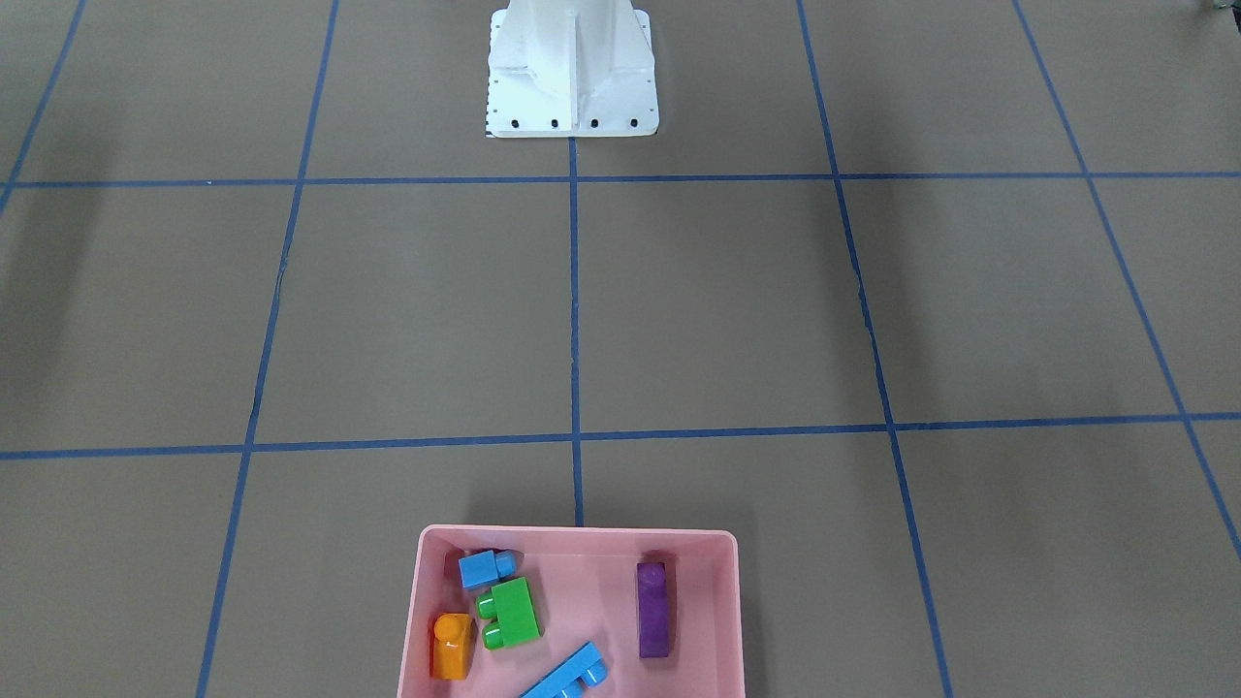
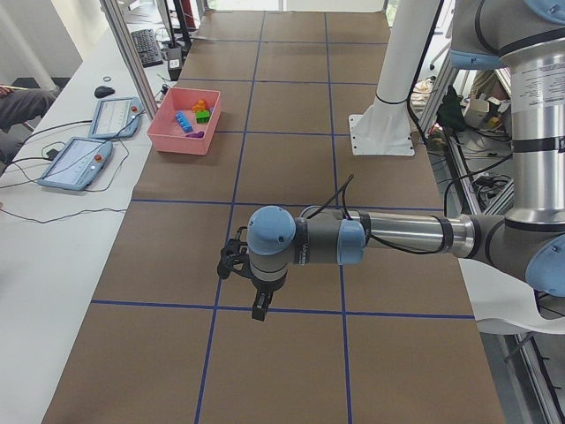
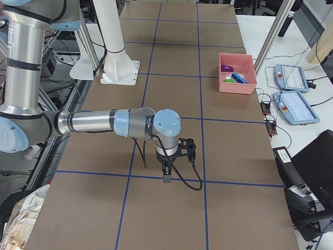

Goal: Put all blocks into box

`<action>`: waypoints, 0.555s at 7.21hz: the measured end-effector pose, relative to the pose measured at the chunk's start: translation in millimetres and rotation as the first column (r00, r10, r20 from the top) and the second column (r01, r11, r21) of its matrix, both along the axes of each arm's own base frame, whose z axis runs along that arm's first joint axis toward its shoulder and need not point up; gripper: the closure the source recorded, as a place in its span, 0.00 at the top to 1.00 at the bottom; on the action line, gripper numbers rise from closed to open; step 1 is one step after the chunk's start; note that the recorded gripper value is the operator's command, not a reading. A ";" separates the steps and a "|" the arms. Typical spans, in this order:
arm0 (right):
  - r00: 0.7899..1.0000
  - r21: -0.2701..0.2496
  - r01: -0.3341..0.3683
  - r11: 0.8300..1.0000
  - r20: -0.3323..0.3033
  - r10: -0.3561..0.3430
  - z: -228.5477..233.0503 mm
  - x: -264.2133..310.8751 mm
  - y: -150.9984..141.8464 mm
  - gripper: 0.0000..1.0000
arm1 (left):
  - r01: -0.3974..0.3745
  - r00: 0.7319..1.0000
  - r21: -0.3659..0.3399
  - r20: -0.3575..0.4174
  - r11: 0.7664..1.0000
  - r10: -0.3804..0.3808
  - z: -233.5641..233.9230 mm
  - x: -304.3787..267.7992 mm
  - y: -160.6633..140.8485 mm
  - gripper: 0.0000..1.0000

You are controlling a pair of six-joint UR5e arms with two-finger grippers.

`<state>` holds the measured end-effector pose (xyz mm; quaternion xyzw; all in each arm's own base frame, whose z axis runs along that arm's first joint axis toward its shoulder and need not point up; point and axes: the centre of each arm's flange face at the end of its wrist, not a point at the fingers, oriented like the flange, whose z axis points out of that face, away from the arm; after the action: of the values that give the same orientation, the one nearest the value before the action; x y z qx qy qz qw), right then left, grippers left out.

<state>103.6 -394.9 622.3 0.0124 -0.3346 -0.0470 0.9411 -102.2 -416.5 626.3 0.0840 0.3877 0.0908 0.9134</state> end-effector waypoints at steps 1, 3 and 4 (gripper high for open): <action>1.000 -0.004 0.002 1.000 -0.003 -0.002 2.4 0.1 2.0 1.00 | 0.000 1.000 0.000 0.000 1.000 0.000 0.1 0.0 0.1 1.00; 1.000 -0.010 0.004 1.000 -0.008 -0.004 5.5 0.3 3.9 1.00 | -0.001 1.000 0.000 0.000 1.000 0.001 0.1 0.0 0.1 1.00; 1.000 -0.008 0.003 1.000 -0.007 -0.003 4.3 0.2 3.9 1.00 | -0.001 1.000 0.002 0.000 1.000 0.001 -0.6 0.0 0.0 1.00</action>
<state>103.8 -391.0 626.6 0.0081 -0.3316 -0.0471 0.9422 -102.2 -416.5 625.8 0.0849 0.3875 0.0915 0.9134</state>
